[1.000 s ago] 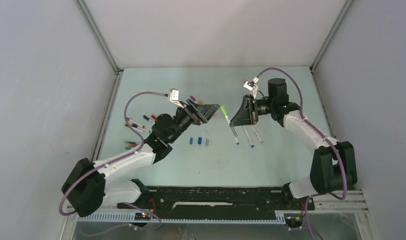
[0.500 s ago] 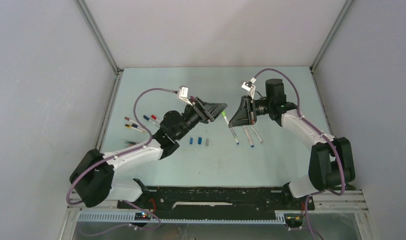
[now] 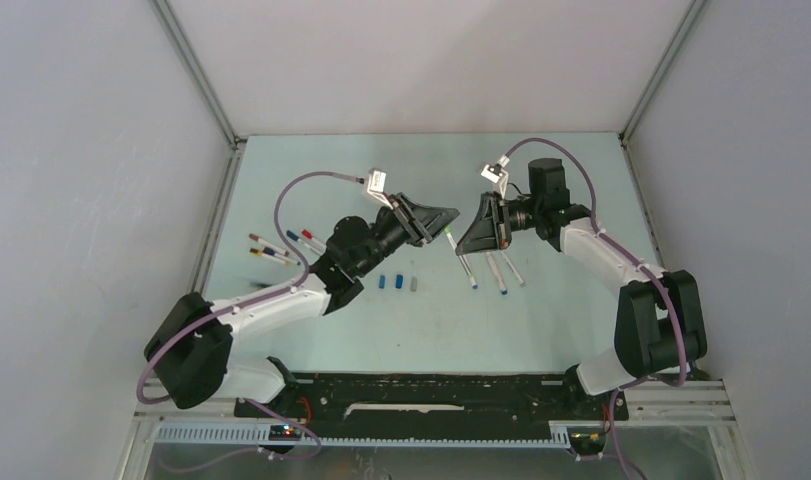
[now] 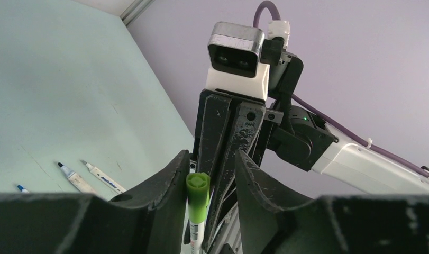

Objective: Open the pen caps
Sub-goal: Open the pen cap from the pen.

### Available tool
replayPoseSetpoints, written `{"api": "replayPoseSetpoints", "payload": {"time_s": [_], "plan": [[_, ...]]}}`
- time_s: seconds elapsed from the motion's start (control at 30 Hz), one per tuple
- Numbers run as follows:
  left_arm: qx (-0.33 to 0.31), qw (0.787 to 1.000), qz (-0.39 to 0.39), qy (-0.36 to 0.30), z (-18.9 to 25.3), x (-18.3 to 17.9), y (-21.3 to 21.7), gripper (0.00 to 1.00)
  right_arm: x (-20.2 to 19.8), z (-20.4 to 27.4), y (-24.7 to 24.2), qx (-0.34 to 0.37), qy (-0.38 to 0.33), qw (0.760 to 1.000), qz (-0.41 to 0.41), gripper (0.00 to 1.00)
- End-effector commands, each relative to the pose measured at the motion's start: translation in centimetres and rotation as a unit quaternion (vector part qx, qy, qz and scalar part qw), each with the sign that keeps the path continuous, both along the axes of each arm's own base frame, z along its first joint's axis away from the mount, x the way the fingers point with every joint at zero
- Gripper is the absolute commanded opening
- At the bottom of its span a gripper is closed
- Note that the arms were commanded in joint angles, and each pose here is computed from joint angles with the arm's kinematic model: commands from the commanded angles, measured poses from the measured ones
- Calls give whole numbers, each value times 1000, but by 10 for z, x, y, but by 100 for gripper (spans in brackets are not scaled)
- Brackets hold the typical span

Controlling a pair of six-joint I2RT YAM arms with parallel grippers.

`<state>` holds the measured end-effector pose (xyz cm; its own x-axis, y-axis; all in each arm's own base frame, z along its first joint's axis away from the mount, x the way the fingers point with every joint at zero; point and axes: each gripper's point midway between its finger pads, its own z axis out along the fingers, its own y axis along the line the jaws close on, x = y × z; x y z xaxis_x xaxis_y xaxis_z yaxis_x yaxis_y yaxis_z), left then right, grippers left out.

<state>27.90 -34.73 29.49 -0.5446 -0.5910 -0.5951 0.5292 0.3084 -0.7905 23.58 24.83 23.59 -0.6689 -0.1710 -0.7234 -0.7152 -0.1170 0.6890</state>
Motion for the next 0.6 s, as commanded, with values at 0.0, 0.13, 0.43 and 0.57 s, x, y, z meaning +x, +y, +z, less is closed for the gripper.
{"api": "replayPoseSetpoints", "payload": {"time_s": [0.0,0.13,0.43,0.57], "plan": [[-7,999,-25,-27,26,-3,-12,42,2,4,1,7,-13,1000,5,0],[-3,999,-29,-21,20,-4,-14,43,4,4,-1,7,-13,1000,1,0],[1,999,-28,-23,19,-5,-13,1,5,1,-1,5,-8,1000,0,0],[-1,1000,-9,-29,19,-2,-7,0,5,-3,0,4,4,1000,4,25]]}}
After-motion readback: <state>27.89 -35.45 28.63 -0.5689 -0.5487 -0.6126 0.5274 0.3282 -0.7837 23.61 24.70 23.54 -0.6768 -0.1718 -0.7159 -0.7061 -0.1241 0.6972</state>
